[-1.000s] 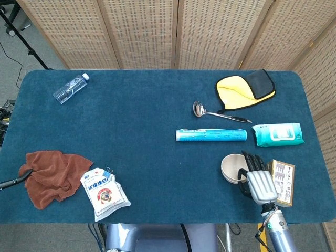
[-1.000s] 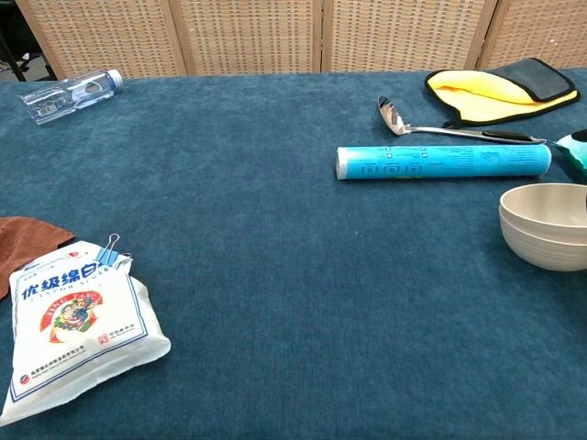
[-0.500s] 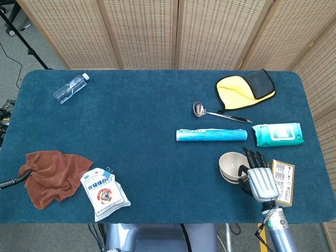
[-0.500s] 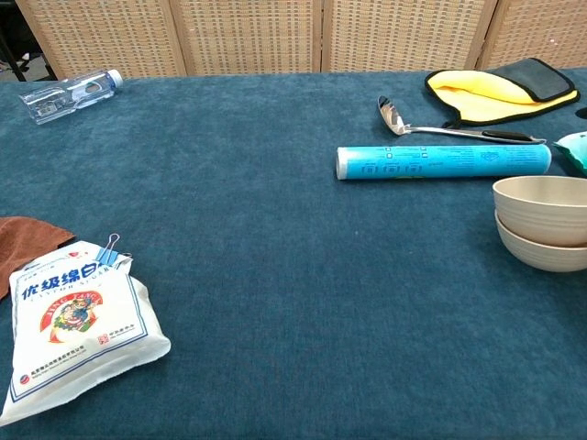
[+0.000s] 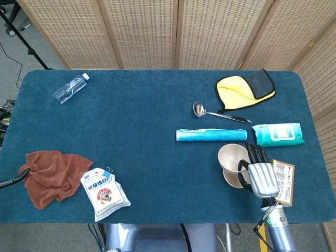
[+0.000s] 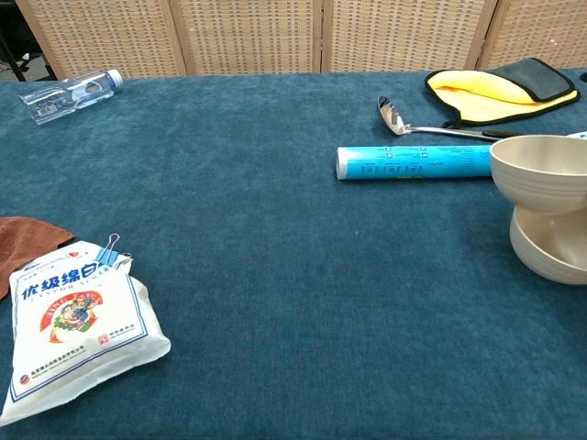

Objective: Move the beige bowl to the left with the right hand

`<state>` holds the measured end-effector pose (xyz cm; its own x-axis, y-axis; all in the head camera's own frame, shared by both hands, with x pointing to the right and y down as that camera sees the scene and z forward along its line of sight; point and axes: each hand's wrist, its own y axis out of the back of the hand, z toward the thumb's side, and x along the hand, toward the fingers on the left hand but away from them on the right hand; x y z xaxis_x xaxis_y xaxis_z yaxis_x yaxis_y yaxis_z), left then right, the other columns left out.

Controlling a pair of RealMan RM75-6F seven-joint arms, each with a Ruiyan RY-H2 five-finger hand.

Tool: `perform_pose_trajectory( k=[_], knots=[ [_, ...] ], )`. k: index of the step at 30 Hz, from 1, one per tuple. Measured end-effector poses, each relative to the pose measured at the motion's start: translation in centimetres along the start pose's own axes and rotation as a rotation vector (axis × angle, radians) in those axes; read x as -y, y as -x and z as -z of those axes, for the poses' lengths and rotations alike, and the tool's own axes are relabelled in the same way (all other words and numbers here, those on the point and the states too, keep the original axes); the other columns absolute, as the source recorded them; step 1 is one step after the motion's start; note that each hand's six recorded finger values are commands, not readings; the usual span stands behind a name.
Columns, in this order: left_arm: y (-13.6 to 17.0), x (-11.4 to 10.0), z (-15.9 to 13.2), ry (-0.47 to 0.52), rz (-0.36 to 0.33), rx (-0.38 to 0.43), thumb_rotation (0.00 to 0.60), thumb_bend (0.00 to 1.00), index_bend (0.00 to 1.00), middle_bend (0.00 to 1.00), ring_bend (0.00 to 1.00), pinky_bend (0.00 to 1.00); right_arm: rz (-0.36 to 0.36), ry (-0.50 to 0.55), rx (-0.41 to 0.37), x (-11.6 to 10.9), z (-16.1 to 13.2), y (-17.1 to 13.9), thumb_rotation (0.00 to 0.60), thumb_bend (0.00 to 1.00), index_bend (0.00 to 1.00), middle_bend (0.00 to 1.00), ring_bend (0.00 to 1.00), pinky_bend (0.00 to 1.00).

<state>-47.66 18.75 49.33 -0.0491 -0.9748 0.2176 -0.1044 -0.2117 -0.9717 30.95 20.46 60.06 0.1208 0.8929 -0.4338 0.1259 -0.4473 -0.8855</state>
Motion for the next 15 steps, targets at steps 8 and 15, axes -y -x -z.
perform_pose_trajectory(
  k=[8,15],
  knots=[
    [0.0,-0.1,0.1,0.001,-0.004,-0.004,0.200,0.00,0.00,0.00,0.00,0.00,0.025,0.021,-0.017,-0.7,-1.0,0.3,0.600,0.41,0.55,0.00,0.00,0.00],
    [-0.1,-0.5,0.3,0.005,-0.014,-0.011,0.200,0.00,0.00,0.00,0.00,0.00,0.035,0.034,-0.047,-1.1,-2.6,0.6,0.600,0.41,0.55,0.00,0.00,0.00]
  ],
)
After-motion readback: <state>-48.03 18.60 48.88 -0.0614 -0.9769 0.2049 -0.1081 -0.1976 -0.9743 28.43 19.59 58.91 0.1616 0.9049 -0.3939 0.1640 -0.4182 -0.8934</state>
